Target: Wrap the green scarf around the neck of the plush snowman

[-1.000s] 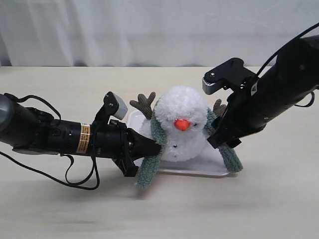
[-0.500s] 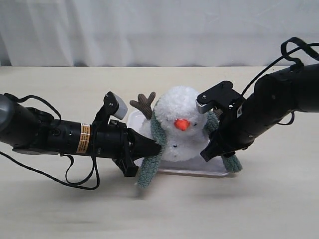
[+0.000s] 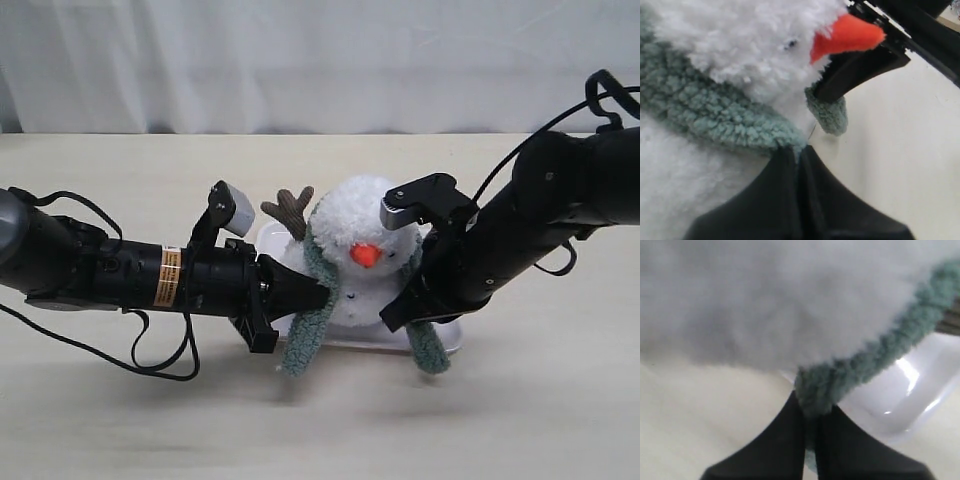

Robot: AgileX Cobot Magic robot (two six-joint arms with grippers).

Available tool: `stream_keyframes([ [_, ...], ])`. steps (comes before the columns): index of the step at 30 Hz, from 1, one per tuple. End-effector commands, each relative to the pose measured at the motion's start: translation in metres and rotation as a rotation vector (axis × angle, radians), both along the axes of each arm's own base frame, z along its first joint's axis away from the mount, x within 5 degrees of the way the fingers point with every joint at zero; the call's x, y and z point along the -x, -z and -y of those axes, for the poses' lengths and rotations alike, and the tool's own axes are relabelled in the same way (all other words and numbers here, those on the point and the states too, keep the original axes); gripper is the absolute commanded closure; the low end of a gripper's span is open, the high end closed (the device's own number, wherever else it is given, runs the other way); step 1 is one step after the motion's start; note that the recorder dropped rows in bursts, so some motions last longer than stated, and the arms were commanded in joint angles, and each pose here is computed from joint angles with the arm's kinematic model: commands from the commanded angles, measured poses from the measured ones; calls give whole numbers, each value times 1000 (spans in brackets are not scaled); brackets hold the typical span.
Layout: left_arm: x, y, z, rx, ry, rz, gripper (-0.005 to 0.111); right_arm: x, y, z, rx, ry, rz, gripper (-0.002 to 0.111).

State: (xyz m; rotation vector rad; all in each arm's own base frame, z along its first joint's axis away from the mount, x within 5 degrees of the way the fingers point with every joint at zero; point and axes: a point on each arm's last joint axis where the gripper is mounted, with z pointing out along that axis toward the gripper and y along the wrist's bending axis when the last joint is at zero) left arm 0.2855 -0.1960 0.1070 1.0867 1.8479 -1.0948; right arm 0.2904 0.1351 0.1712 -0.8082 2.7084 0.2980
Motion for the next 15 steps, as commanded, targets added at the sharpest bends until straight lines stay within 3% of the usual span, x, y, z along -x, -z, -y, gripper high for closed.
stream_keyframes([
  [1, -2, -6, 2, 31, -6, 5, 107, 7, -8, -7, -84, -46, -33, 104],
  [8, -1, -6, 3, 36, -13, -16, 107, 12, -11, -16, -189, -90, -76, 104],
  [12, 10, -4, 23, 17, 8, -17, 107, 8, -13, -21, -249, -102, -34, 104],
  [15, 12, -2, 25, -8, 4, -17, 107, 6, -7, -21, -240, -93, -37, 104],
])
